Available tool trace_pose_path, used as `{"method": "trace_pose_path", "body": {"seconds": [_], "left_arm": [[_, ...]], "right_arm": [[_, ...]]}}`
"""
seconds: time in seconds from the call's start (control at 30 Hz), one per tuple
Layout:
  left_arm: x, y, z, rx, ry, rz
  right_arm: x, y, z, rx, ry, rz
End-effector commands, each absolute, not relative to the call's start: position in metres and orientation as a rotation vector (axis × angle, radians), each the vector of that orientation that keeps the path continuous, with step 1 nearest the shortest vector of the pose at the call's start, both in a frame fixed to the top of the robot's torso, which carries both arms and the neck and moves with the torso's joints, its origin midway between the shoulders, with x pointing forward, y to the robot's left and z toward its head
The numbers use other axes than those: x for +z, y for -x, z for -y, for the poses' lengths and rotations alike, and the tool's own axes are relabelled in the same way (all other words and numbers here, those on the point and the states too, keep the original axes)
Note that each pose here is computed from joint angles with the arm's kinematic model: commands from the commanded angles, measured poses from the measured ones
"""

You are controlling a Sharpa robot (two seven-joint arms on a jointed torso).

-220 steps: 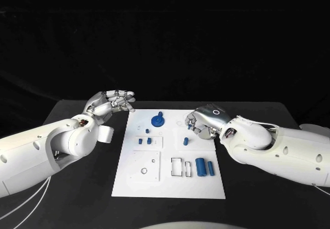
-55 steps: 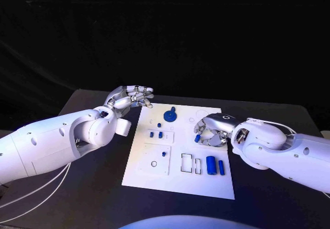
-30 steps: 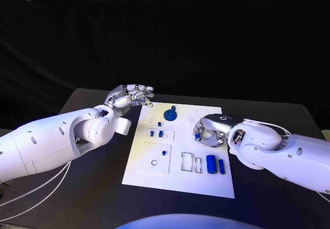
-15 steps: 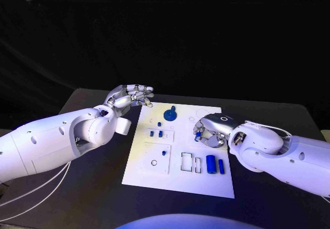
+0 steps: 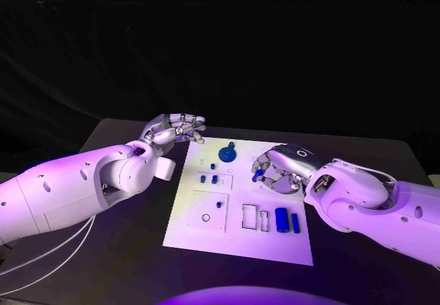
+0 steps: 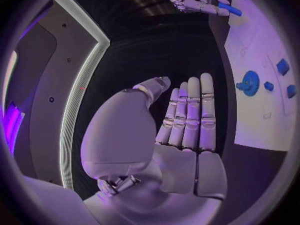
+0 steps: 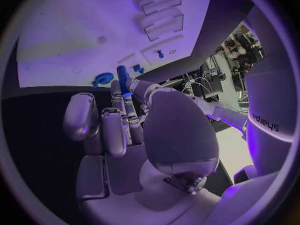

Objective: Assemble the parts on the task board

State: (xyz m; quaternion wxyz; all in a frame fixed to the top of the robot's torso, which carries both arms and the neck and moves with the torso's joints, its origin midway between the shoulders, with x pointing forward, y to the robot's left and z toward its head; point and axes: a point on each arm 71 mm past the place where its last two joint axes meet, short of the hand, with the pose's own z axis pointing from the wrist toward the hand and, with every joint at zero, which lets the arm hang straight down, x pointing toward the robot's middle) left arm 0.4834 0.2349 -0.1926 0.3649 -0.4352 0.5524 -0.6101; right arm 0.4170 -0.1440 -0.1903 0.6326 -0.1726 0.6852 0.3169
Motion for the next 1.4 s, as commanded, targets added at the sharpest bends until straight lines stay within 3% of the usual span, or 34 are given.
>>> {"method": "trace_pose_path", "body": {"seconds": [0.03, 0.3, 0.53, 0.9, 1.4], "left_arm": [[-0.192, -0.483, -0.232, -1.596, 1.115, -1.422], [-0.192, -0.484, -0.229, -1.602, 1.113, -1.424], [-0.192, -0.484, -0.226, -1.607, 1.113, -1.427], [-0.192, -0.483, -0.224, -1.612, 1.112, -1.429], [-0.192, -0.483, -0.225, -1.61, 1.112, -1.43]], "right_arm": [[-0.185, -0.407, 0.125, 0.826, 0.392, -1.511], [-0.199, -0.382, 0.073, 1.002, 0.437, -1.504], [-0.219, -0.369, 0.042, 1.082, 0.468, -1.527], [-0.243, -0.371, 0.031, 1.033, 0.51, -1.622], [-0.252, -0.372, 0.033, 0.942, 0.562, -1.657]]}}
